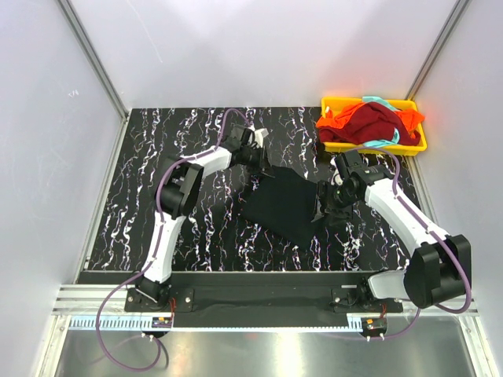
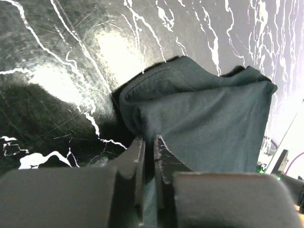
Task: Fold and stack the t-shirts
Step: Neatly place the folded tshirt to the corner, then reset both grippers
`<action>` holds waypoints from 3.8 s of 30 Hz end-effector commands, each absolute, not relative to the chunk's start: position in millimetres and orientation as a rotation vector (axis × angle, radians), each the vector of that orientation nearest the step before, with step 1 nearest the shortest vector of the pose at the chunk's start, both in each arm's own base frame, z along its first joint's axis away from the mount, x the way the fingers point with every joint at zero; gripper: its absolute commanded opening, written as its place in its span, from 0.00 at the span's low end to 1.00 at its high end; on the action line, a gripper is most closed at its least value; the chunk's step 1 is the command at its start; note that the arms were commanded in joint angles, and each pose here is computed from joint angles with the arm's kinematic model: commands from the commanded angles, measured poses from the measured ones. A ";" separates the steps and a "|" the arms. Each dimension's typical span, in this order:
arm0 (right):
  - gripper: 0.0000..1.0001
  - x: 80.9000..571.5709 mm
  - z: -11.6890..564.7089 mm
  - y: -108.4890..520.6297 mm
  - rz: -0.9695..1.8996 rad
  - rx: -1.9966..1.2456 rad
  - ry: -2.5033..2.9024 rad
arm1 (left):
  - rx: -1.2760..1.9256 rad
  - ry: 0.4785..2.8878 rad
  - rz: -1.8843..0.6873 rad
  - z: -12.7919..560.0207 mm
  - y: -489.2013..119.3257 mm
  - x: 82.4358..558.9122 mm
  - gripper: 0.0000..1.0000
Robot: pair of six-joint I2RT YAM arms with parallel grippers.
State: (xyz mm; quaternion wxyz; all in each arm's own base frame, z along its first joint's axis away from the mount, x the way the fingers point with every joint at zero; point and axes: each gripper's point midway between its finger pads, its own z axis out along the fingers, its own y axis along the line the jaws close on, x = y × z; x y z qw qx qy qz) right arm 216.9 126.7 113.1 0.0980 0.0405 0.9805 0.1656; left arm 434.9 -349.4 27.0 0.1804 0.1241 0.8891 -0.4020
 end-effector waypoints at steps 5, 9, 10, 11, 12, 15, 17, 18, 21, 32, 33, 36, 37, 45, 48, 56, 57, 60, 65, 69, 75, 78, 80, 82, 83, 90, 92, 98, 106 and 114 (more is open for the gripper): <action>0.67 214.0 125.6 132.6 0.576 0.078 2.862 | 0.301 2.569 -1.016 16.0 -322.3 436.3 0.00; 0.66 210.0 126.5 137.0 0.621 0.077 2.867 | 0.212 2.604 -0.820 19.3 -267.0 445.8 0.00; 0.66 209.2 126.5 137.8 0.629 0.074 2.868 | 0.206 2.576 -0.799 31.6 -256.6 451.1 0.00; 0.66 208.5 125.6 138.5 0.633 0.074 2.874 | 0.187 2.571 -0.752 32.5 -245.2 455.4 0.00; 0.66 208.6 125.8 139.1 0.640 0.073 2.875 | 0.151 2.572 -0.718 35.9 -227.4 461.7 0.00; 0.66 210.6 124.9 141.3 0.652 0.067 2.886 | 0.107 2.541 -0.637 48.9 -188.6 484.6 0.00; 0.66 213.5 125.1 144.4 0.669 0.064 2.894 | 0.097 2.524 -0.573 52.2 -166.1 499.5 0.00; 0.66 214.4 124.8 145.5 0.675 0.066 2.899 | 0.070 2.499 -0.536 63.3 -147.2 514.9 0.00; 0.66 219.9 121.3 148.2 0.679 0.068 2.924 | 0.060 2.467 -0.429 71.7 -106.6 548.0 0.00; 0.66 246.3 104.8 158.8 0.672 0.088 3.062 | 0.111 2.393 0.029 73.8 28.7 618.9 0.00; 0.66 248.6 103.4 158.0 0.655 0.090 3.073 | 0.078 2.346 0.001 92.8 38.4 629.9 0.00; 0.65 253.0 100.6 161.7 0.664 0.102 3.110 | 0.040 2.283 0.146 116.6 68.2 642.6 0.00; 0.65 257.3 99.2 162.1 0.658 0.098 3.118 | 0.026 2.273 0.190 122.3 77.2 642.8 0.00; 0.65 277.3 84.9 168.0 0.643 0.119 3.171 | 0.035 2.197 0.358 134.5 142.9 644.2 0.00; 0.64 282.4 78.4 169.9 0.641 0.128 3.194 | 0.067 2.116 0.426 149.2 152.5 657.8 0.00; 0.64 287.6 67.5 166.1 0.585 0.124 3.241 | 0.079 1.881 0.546 187.6 173.8 694.4 0.00; 0.64 287.4 66.4 165.2 0.581 0.123 3.245 | 0.085 1.868 0.551 189.4 175.0 696.2 0.00; 0.63 287.8 62.0 161.8 0.564 0.131 3.259 | 0.082 1.836 0.538 189.3 178.3 703.6 0.00; 0.63 290.8 57.0 157.6 0.578 0.164 3.273 | 0.078 1.777 0.549 197.8 188.8 711.0 0.00; 0.62 291.9 53.1 157.1 0.593 0.182 3.285 | 0.050 1.720 0.490 212.1 197.9 714.2 0.00; 0.61 293.0 50.6 159.6 0.613 0.188 3.290 | -0.017 1.669 0.458 231.2 208.5 711.5 0.43; 0.61 295.0 58.3 161.1 0.628 0.190 3.264 | -0.032 1.682 0.449 240.8 201.0 705.6 0.71; 0.61 296.2 64.2 160.4 0.622 0.187 3.239 | -0.057 1.702 0.461 255.7 190.0 694.1 0.91; 0.61 294.7 75.8 159.5 0.627 0.179 3.196 | -0.099 1.735 0.467 272.1 178.6 671.6 0.99; 0.61 295.9 79.9 160.2 0.637 0.176 3.168 | -0.112 1.746 0.441 275.2 159.3 664.8 0.99; 0.65 264.2 122.4 151.9 0.690 0.185 2.926 | -0.068 1.856 0.058 272.3 -22.8 527.9 0.99; 0.66 258.4 126.7 148.9 0.701 0.203 2.863 | -0.020 1.846 -0.145 286.9 -91.3 475.7 0.99; 0.77 229.4 136.9 136.7 0.755 0.302 2.667 | -0.083 1.958 -0.805 218.4 -185.5 328.4 0.99; 1.00 190.3 128.6 154.4 1.106 0.559 2.395 | -0.134 1.805 -1.221 209.7 -186.0 205.6 0.99; 1.00 170.1 117.8 156.3 1.364 0.719 2.076 | -0.275 1.606 -1.615 198.2 -183.6 153.6 0.99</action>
